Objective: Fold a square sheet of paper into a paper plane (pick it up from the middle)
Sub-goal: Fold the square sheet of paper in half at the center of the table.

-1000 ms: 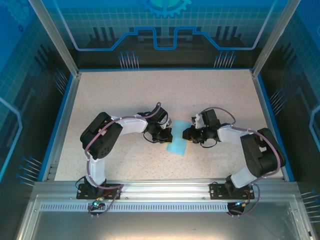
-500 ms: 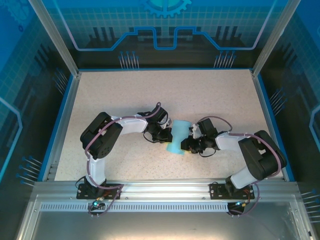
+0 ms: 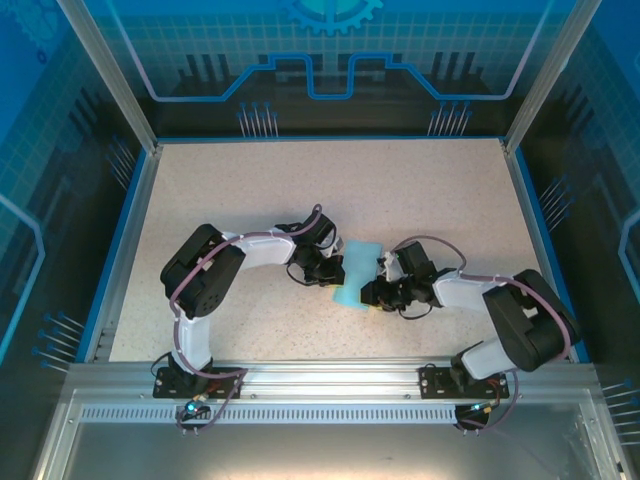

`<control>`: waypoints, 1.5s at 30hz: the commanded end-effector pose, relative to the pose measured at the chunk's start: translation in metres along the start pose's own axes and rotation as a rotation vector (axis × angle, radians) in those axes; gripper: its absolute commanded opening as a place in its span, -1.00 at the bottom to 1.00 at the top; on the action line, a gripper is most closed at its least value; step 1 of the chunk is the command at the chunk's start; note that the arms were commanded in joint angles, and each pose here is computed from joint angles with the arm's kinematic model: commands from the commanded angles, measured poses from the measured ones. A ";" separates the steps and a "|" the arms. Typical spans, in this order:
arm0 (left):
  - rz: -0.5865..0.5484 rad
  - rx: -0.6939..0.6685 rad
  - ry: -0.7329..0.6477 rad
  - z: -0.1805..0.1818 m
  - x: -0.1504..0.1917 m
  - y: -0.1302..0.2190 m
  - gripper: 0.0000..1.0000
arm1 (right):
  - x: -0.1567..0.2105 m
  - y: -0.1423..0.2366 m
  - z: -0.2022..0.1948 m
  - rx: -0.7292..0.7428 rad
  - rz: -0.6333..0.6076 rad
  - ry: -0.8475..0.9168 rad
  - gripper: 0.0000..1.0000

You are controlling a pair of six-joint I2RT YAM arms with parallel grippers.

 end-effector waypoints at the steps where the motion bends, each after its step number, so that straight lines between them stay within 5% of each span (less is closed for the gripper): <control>1: -0.010 0.009 -0.012 -0.009 -0.003 0.010 -1.00 | 0.010 -0.012 -0.010 0.007 0.041 -0.031 -0.48; 16: -0.016 0.004 -0.025 -0.013 -0.003 0.016 -1.00 | 0.003 0.004 0.020 -0.008 -0.005 0.032 -0.45; 27: -0.025 0.019 -0.016 -0.016 0.000 0.022 -1.00 | 0.013 -0.003 -0.002 0.095 0.037 -0.001 -0.47; 31: -0.041 0.051 0.016 -0.019 0.006 0.030 -1.00 | 0.001 0.020 0.021 0.094 -0.043 0.101 -0.41; 38: -0.069 0.094 0.113 -0.025 0.010 0.041 -1.00 | 0.000 0.057 0.055 0.283 -0.142 0.380 0.21; 45: -0.062 0.082 0.132 -0.029 0.006 0.040 -1.00 | 0.010 0.040 0.086 0.472 -0.258 0.713 0.27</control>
Point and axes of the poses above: each hand's point on the last joint's axis, 136 mm out from that joint toward the fingers, its own y axis back along the fingers, its own z axis along the line the jaws close on, x = y × z, the point moved 8 cm from there along y, back along the fingers, and after that the axes turned 12 degrees about y, right-handed, at the moved point
